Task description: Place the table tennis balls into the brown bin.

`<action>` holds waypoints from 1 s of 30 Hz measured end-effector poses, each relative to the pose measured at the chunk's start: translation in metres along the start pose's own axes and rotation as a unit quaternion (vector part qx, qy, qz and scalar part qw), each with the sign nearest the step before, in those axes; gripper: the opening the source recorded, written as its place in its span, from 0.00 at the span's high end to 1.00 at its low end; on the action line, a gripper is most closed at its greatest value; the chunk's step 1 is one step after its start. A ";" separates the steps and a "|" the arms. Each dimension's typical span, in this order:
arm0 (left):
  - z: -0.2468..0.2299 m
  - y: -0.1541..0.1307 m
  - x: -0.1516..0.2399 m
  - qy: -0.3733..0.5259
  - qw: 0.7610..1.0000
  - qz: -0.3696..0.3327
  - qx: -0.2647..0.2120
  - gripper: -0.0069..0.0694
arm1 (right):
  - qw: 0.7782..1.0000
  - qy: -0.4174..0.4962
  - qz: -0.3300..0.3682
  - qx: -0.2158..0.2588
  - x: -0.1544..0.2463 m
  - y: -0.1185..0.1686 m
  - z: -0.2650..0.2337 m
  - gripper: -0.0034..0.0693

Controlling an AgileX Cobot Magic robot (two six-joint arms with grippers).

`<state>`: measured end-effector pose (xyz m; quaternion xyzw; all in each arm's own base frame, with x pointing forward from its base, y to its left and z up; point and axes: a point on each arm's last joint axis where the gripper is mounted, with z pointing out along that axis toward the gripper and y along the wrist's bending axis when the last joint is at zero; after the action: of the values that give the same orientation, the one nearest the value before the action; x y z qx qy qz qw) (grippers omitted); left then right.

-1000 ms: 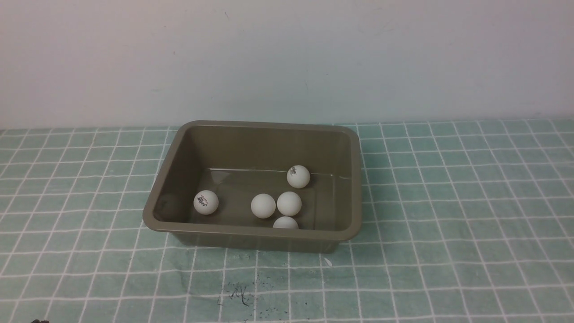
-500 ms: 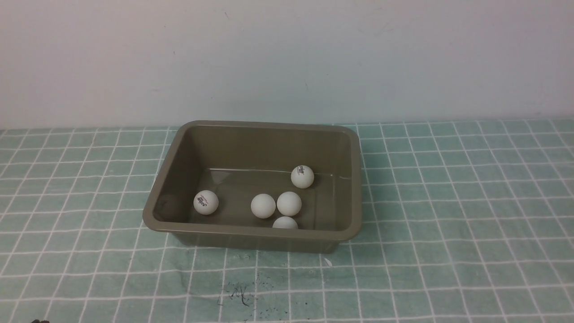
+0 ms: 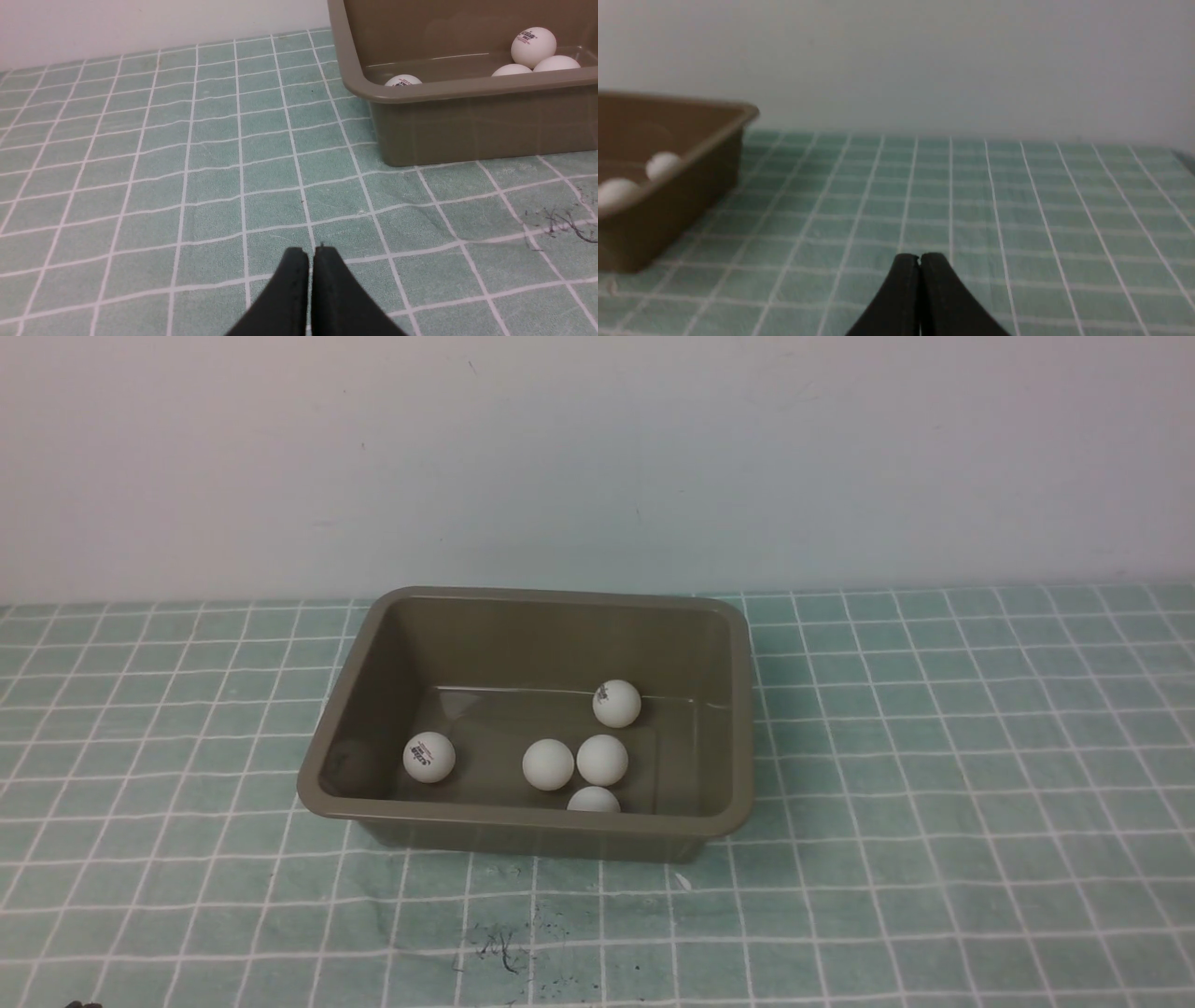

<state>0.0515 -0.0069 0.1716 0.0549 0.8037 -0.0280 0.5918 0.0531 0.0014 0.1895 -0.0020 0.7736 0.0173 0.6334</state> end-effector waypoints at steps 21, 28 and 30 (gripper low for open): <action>0.000 0.000 0.000 0.000 1.000 -0.001 0.000 0.92 | 1.000 0.011 0.001 0.003 0.008 -0.001 0.003 0.97; 0.000 0.000 0.000 0.000 1.000 -0.001 0.000 0.92 | 1.000 0.011 0.001 0.003 0.008 -0.001 0.003 0.97; 0.000 0.000 0.000 0.000 1.000 -0.001 0.000 0.92 | 1.000 0.011 0.001 0.003 0.008 -0.001 0.003 0.97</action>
<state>0.0515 -0.0070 0.1716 0.0545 0.8037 -0.0287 0.5918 0.0540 0.0011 0.1808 0.0006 0.7804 0.0155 0.6251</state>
